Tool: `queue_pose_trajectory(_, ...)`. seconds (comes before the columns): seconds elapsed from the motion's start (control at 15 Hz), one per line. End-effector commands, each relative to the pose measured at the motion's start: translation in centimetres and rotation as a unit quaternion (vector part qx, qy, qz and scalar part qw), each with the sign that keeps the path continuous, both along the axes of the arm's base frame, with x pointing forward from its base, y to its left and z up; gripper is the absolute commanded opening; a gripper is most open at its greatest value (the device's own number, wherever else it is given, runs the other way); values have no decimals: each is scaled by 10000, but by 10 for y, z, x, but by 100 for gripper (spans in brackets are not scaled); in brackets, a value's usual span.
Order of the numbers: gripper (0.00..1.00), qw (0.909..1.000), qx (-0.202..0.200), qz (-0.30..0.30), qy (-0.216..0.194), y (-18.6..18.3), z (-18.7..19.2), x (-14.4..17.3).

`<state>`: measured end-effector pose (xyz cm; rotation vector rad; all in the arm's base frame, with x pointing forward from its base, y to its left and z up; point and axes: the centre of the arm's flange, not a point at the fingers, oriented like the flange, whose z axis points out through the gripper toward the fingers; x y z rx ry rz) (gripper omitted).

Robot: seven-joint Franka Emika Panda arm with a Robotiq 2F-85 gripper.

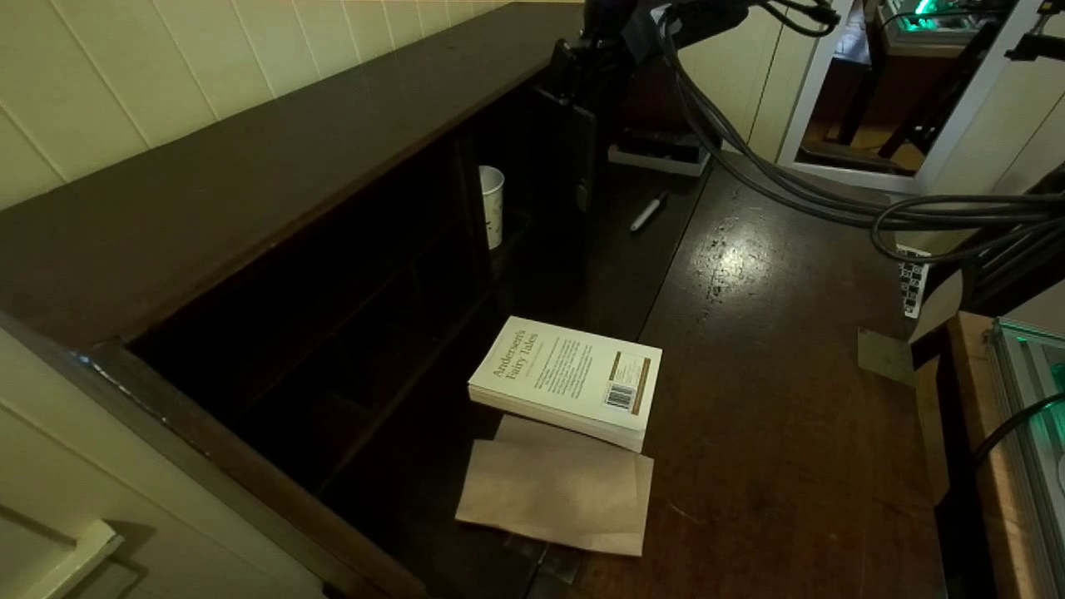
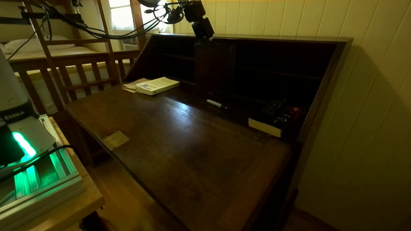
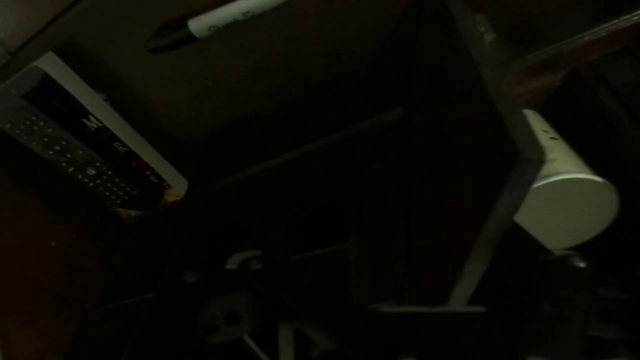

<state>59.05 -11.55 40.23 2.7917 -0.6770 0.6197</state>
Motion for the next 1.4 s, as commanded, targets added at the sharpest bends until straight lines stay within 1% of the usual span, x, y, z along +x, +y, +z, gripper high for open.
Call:
queue_pose_trajectory(0.0, 100, 9995, -186, -257, 95, 3, 9, -26)
queue_pose_trajectory(0.33, 100, 9979, -431, -407, 242, -13, 7, -42)
queue_pose_trajectory(0.67, 100, 9966, -613, -508, 210, -33, -3, -43)
queue_pose_trajectory(1.33, 100, 9963, -564, -642, 22, -64, -15, -32)
